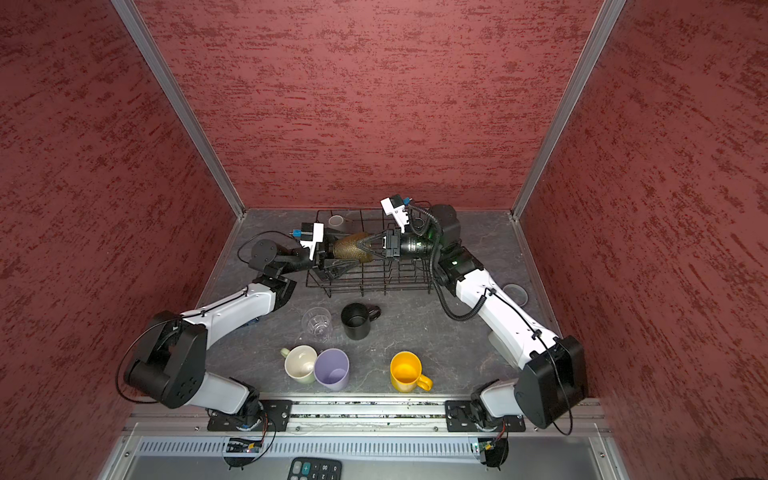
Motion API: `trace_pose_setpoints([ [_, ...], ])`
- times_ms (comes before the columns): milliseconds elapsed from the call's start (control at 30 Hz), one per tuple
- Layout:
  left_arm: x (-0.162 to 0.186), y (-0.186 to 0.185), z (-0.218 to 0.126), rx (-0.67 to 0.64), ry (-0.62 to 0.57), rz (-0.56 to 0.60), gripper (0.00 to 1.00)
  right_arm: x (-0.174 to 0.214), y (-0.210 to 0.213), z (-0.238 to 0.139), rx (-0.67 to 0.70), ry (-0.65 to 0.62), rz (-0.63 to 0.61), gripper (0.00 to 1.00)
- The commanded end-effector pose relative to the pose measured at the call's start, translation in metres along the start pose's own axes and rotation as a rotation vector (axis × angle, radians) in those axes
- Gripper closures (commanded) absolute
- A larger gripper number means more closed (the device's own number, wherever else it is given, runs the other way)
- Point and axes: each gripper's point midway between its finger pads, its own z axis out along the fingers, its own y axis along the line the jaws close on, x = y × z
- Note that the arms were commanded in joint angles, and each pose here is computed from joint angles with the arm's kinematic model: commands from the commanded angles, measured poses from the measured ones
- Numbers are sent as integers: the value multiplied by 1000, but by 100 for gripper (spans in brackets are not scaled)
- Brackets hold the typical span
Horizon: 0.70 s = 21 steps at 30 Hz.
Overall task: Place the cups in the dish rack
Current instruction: 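Grasp the amber cup with the left gripper while the right gripper releases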
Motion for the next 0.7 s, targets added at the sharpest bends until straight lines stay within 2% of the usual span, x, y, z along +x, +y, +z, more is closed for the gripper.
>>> trace_pose_setpoints([
  [0, -9, 21, 1, -108, -20, -28, 81, 1, -2, 3, 17, 3, -18, 90],
  [200, -14, 34, 0, -190, 14, -57, 91, -12, -6, -9, 65, -55, -31, 60],
  [300, -15, 42, -2, -244, 34, -84, 93, -22, -17, -22, 129, -109, -25, 50],
  [467, -9, 60, -2, -331, 125, -146, 100, -46, -45, -66, 390, -265, -48, 34],
  [667, 9, 92, -1, -451, 256, -285, 100, -70, -68, -142, 680, -469, -84, 18],
])
